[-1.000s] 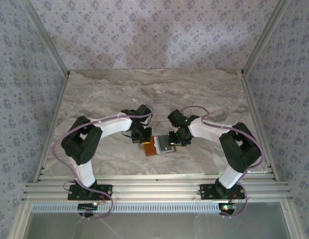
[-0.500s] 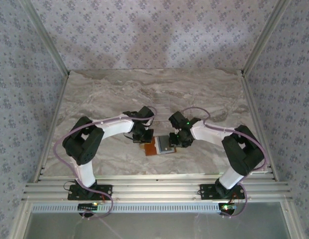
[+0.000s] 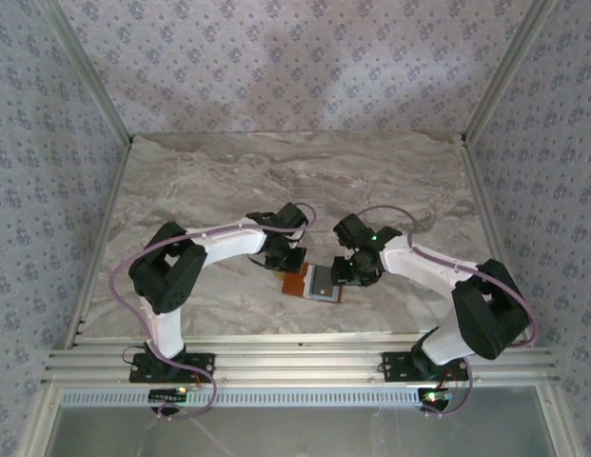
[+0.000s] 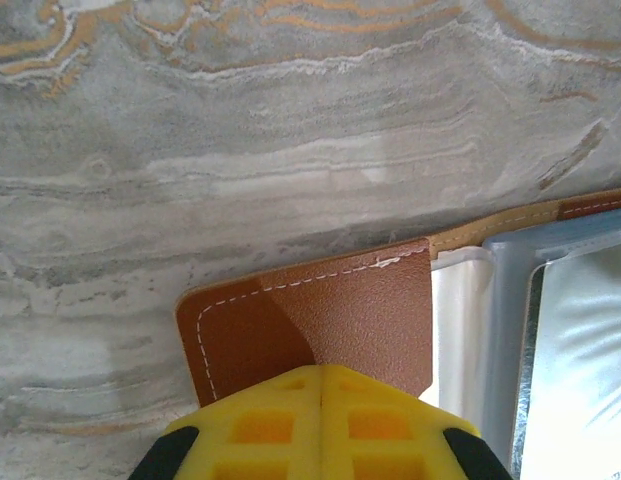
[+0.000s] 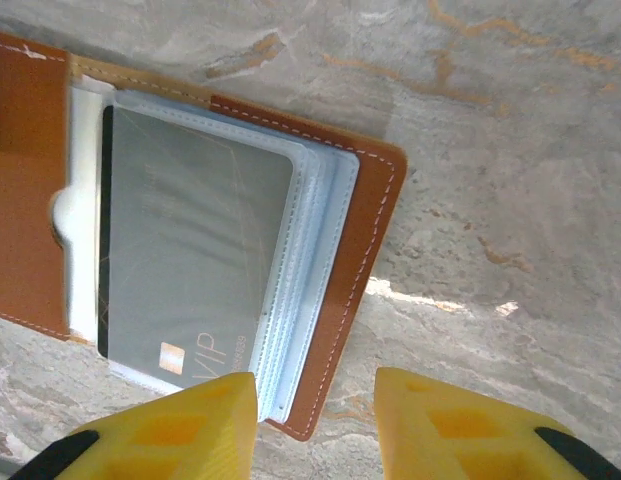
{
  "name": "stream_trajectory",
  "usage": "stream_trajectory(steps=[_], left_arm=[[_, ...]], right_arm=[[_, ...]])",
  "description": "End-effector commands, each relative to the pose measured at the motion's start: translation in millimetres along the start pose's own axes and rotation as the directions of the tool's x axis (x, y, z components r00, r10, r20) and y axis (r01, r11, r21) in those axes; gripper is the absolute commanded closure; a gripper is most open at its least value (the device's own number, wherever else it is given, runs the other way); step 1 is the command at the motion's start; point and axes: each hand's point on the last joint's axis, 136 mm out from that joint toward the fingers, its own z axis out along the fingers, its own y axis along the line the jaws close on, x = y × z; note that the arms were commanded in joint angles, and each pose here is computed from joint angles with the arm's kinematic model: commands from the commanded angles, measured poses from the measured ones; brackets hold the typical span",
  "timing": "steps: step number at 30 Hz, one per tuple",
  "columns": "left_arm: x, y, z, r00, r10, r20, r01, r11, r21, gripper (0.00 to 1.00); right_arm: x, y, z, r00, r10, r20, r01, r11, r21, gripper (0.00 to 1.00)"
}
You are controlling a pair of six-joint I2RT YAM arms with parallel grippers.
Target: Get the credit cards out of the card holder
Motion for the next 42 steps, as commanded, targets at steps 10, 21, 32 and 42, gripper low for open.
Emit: stream_trajectory(steps=[10, 21, 32, 42], left_arm=[[-2.9, -12.9, -8.2, 0.999, 0.046, -0.025, -0.046, 0.999, 0.002, 1.0], [16.7, -20.5, -13.0, 0.999, -0.019, -0.047, 0.023, 0.997, 0.069, 1.0], [28.8, -19.2, -8.7, 0.998, -0.05, -0.032, 0.054, 0.989, 0.134, 1.0], [16.9, -6.7, -6.1, 0.999, -0.033, -0.018, 0.035, 0.992, 0.121, 1.0]], right_arm=[[-31.1, 30.3, -28.8, 0.999, -0.023, 0.038, 0.026, 0.995, -0.098, 0.53], [-33.5, 32.6, 4.6, 0.999, 0.027, -0.033, -0.029, 0.996, -0.08, 0.41], [-27.5, 39.4, 19.8, 0.999, 0.012, -0.04, -0.014, 0.998, -0.066, 0.4], [-18.3, 30.1, 39.4, 0.996, -0.002, -0.091, 0.0, 1.0, -0.015, 0.41]])
